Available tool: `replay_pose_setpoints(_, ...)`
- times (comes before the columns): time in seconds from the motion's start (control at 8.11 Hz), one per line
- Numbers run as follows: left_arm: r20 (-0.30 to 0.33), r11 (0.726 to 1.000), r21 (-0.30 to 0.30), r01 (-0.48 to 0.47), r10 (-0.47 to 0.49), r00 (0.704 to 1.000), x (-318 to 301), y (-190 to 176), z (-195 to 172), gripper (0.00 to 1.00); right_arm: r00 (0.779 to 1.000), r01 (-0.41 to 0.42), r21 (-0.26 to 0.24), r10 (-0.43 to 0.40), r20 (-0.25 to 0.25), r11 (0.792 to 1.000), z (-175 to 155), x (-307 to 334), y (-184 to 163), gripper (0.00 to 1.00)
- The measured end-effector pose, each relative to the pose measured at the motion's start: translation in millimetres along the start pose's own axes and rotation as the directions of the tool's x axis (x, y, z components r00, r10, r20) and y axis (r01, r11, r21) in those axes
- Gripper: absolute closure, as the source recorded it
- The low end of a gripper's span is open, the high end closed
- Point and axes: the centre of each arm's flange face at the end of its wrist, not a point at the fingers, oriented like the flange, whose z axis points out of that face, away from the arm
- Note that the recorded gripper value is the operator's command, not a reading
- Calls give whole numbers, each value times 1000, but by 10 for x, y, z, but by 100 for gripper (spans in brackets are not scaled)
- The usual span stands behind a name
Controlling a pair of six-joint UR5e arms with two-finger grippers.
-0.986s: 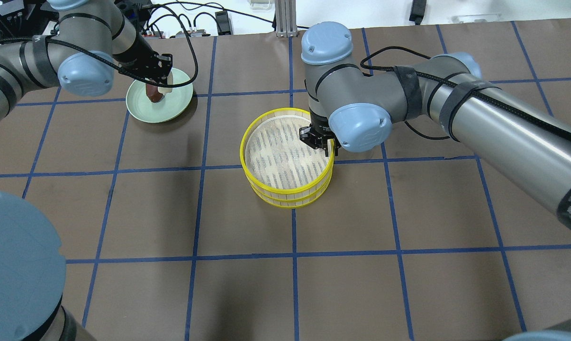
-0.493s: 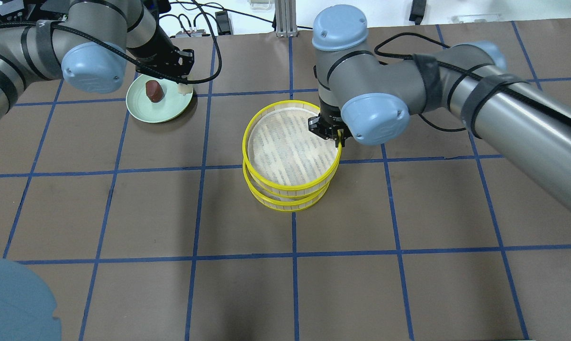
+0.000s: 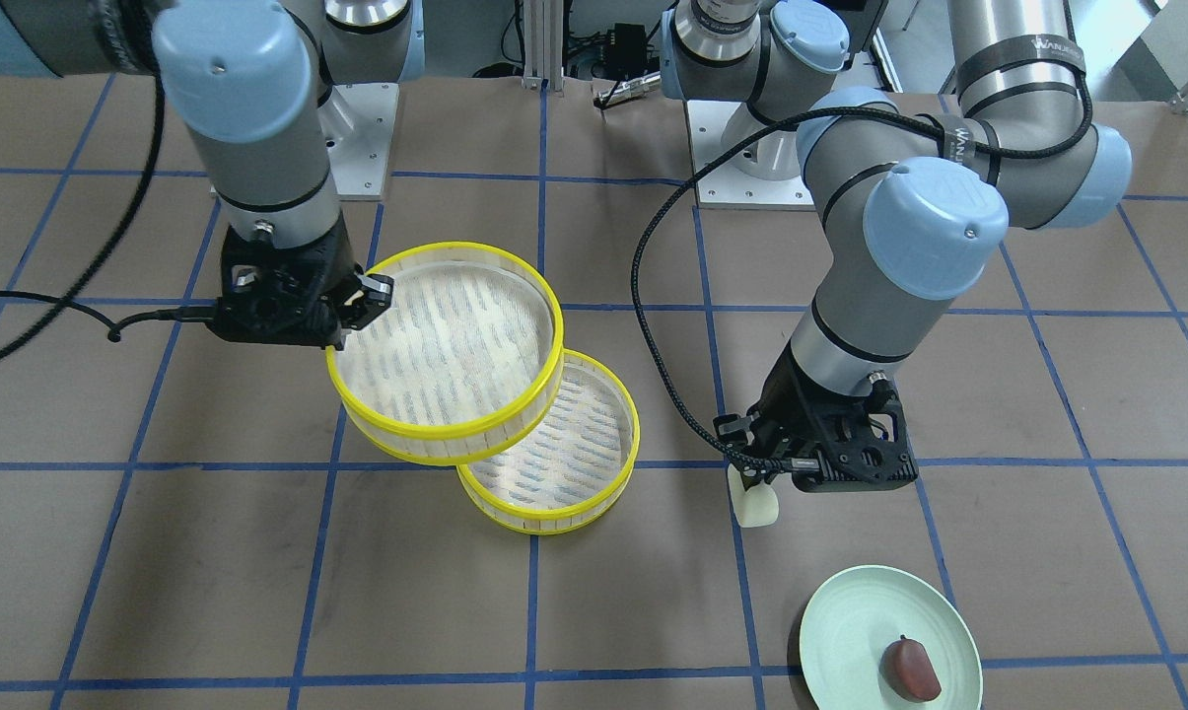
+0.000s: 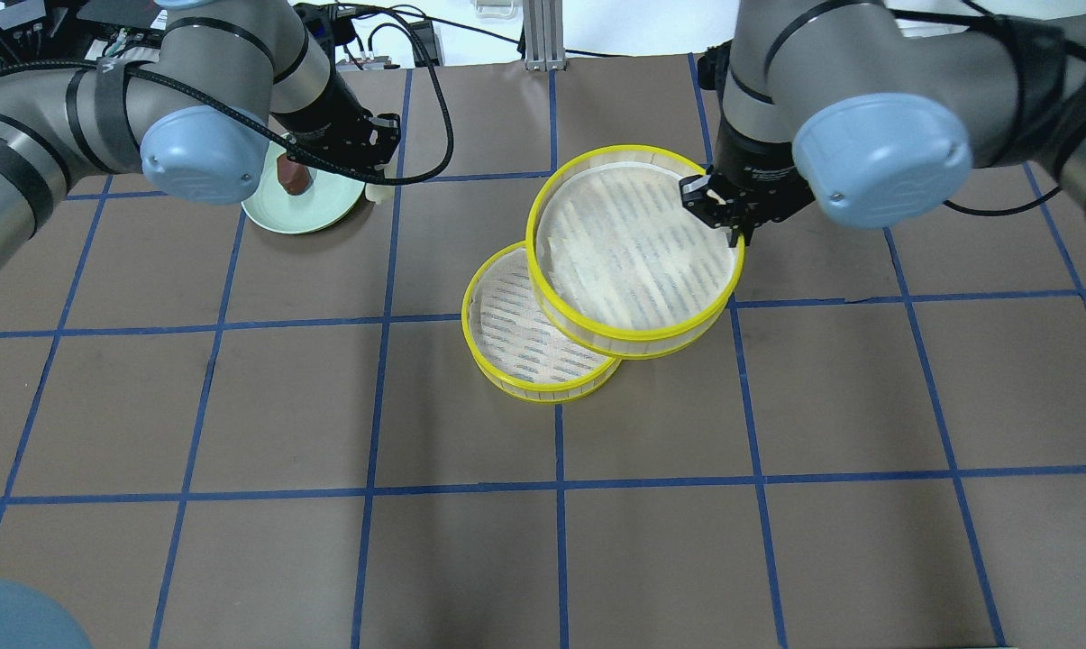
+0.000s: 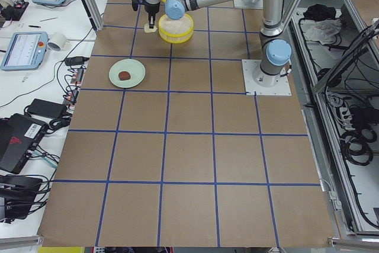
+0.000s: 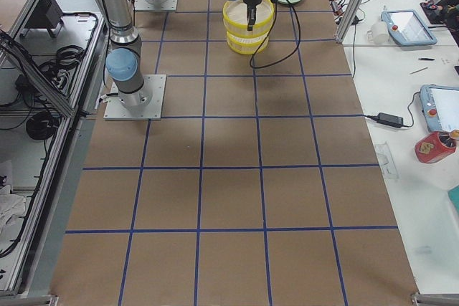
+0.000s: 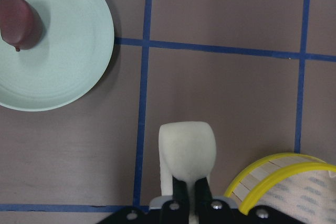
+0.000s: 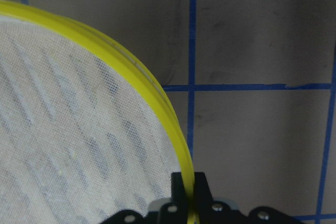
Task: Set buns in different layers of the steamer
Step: 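Carry the white bun over the bottom tier while the right sets the top tier down, then lower the white bun into the bottom tier and open the left gripper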
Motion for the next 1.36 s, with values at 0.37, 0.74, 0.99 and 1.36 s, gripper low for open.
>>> replay_pose_setpoints(0.37,-12,998,-35,55,-55,998,649,388,142,100,1000,10,-10,-10,9,1000,-252,886,31,100)
replay_pose_setpoints(0.74,-49,991,-112,75,-80,996,1359,857,386,100,1000,8,-33,-8,9,999,-274,1178,62,100)
replay_pose_setpoints(0.99,-58,984,-168,67,-78,995,1475,1044,670,99,1000,7,-54,-7,9,998,-256,1191,89,100)
replay_pose_setpoints(1.36,-49,976,-206,67,-79,996,1500,1068,1073,0,1000,8,-61,-7,13,998,-249,1191,96,100)
